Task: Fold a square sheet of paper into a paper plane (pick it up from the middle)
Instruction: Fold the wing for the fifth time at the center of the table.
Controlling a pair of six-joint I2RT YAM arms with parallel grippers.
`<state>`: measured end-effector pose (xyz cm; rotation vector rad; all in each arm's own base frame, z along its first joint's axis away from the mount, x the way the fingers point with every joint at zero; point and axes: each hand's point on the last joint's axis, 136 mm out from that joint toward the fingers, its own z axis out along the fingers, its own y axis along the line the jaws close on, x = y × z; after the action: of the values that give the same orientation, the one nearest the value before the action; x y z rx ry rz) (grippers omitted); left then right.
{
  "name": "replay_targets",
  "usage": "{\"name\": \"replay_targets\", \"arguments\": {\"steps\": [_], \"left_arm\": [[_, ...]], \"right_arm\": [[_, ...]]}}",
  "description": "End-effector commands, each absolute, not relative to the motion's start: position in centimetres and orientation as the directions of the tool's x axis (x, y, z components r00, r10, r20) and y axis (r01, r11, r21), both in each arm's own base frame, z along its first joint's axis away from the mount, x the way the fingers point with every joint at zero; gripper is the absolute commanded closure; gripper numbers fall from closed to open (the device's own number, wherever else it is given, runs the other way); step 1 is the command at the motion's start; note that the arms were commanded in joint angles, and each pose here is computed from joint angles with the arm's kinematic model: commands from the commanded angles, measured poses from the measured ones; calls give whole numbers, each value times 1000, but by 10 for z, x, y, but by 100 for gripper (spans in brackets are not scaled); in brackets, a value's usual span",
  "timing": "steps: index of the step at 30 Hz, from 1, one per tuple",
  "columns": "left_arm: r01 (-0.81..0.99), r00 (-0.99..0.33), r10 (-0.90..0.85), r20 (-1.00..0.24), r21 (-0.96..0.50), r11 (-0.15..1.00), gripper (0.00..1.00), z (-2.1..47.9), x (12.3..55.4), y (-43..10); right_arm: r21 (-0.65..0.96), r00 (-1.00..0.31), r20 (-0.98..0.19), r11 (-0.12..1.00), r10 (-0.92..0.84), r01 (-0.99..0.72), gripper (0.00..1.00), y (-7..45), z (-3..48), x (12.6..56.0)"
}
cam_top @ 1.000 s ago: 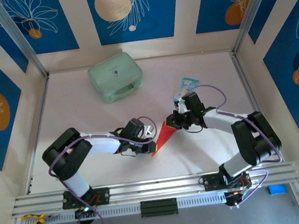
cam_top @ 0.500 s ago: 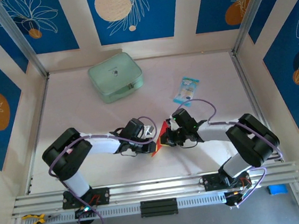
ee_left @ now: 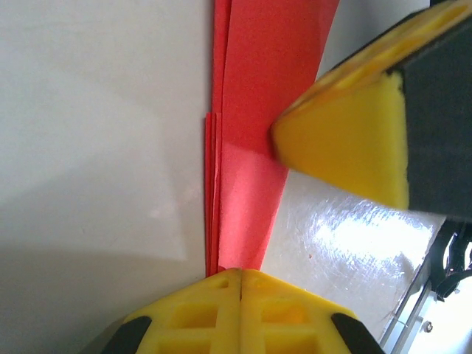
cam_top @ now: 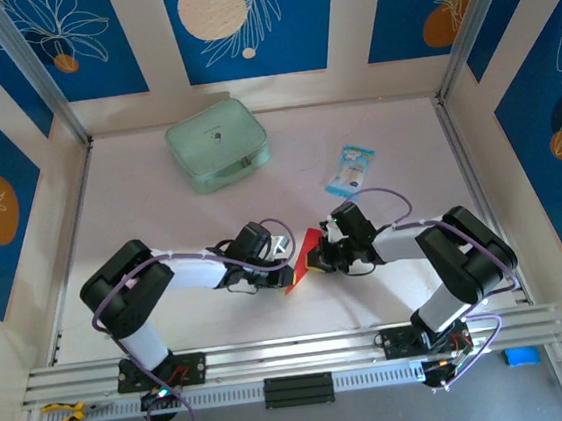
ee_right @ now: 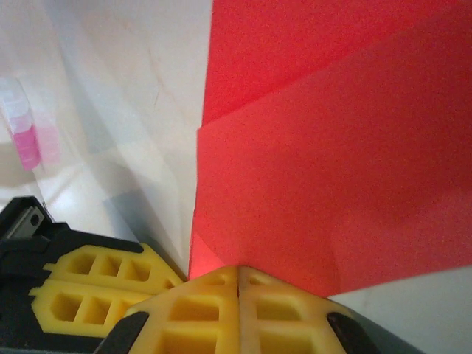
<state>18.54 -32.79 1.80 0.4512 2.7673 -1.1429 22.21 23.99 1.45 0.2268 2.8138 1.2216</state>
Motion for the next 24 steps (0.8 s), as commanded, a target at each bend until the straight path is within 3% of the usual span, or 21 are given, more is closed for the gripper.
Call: {"name": "replay_targets", "arguments": {"steps": [1,24], "left_arm": [[247,-967,235,-101,-610,753,100,-14,171,-306],[247,-967,235,-102,-619,745,100,-13,169,-307]], "right_arm": [[700,-980,6,699,197,145,94,222,5,223],[664,-936,-14,703,352,255,94,170,10,266]]}}
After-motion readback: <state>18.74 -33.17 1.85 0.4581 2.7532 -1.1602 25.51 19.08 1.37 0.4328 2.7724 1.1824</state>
